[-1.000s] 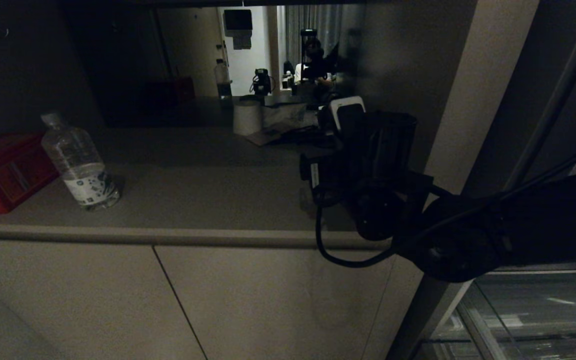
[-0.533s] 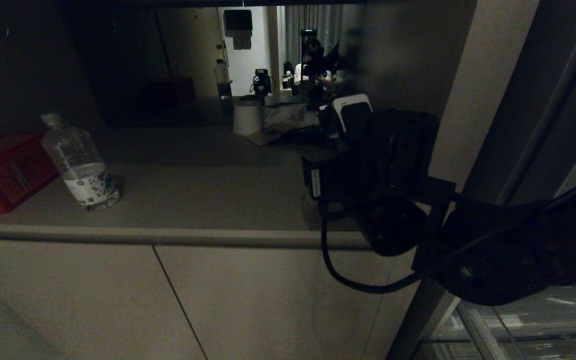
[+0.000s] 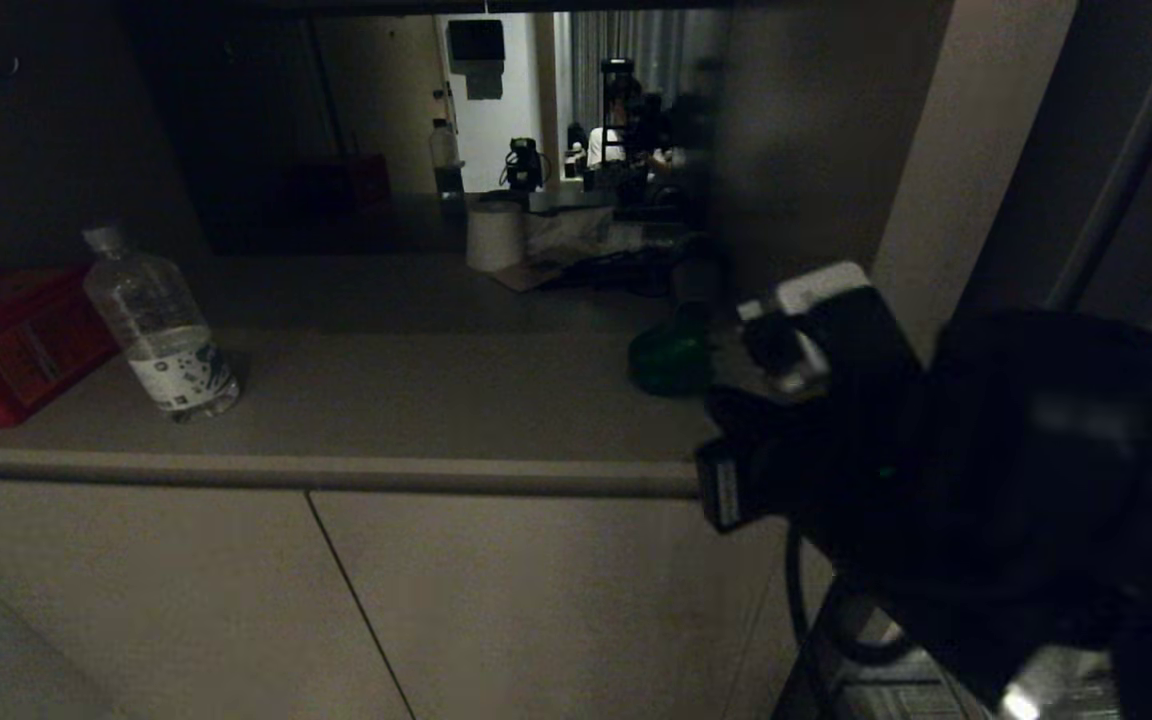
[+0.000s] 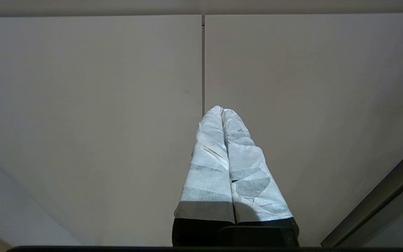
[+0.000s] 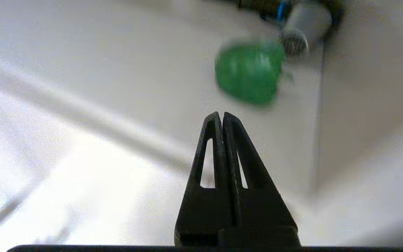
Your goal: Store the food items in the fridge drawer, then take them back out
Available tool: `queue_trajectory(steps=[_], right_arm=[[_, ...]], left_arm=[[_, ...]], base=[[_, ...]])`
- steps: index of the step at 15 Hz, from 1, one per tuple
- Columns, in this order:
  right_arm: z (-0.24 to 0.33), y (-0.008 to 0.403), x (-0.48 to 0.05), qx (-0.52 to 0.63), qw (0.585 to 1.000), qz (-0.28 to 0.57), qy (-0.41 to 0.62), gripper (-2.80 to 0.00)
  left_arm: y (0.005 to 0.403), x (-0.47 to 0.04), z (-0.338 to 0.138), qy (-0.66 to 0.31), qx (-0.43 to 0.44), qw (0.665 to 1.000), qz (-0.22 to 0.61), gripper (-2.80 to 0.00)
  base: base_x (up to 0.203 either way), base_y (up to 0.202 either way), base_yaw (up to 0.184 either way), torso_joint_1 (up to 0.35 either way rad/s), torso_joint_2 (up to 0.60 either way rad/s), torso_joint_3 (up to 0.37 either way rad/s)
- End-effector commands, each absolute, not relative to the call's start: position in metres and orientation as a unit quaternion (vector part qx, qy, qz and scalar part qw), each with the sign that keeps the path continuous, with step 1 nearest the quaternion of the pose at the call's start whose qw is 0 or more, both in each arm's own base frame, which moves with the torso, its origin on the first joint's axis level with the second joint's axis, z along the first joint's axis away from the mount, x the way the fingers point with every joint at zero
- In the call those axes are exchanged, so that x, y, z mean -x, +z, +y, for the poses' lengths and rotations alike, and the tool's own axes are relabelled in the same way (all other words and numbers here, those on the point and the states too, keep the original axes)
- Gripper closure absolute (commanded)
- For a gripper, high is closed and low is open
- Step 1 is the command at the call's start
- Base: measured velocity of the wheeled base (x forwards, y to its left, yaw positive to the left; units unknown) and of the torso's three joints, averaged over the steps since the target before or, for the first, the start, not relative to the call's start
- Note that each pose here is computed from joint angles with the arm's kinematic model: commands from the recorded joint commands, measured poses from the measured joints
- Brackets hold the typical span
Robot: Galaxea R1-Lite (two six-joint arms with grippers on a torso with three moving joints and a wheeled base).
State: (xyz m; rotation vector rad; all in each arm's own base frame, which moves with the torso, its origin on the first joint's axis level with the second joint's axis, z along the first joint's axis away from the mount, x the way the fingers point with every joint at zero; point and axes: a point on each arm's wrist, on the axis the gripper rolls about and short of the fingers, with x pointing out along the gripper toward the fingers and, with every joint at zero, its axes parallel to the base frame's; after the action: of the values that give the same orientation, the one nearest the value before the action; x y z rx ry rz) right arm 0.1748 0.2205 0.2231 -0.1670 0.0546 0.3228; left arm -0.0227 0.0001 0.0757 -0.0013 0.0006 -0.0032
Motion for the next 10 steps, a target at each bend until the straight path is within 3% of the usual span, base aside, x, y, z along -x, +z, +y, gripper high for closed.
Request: queue_trajectory(steps=[1,3,7,10], right_arm=[[0.162,0.232,-0.13,0.062,0.982,0.004,0.178,0.0],[0.115,0.219,-0.106,0.061,0.984,0.003,0.168,0.0],[0.027,0.196,-0.08,0.047,0.999,-0.008,0.014,0.0],[0.0,0.172,-0.028,0.039,0.997,-0.052,-0.028,0.0]], left_arm=[[0.076,0.023,0.0,-0.002,0.001,1.0,0.001,0.0],[0.076,0.023,0.0,-0.002,0.001,1.0,0.001,0.0],[0.076,0.023,0.0,-0.002,0.001,1.0,0.001,0.0],[0.076,0.023,0.0,-0.002,0.001,1.0,0.001,0.0]], base=[[0.0,0.0,0.0,0.0,0.0,0.0],[0.0,0.0,0.0,0.0,0.0,0.0],[0.0,0.0,0.0,0.0,0.0,0.0],[0.0,0.0,0.0,0.0,0.0,0.0]])
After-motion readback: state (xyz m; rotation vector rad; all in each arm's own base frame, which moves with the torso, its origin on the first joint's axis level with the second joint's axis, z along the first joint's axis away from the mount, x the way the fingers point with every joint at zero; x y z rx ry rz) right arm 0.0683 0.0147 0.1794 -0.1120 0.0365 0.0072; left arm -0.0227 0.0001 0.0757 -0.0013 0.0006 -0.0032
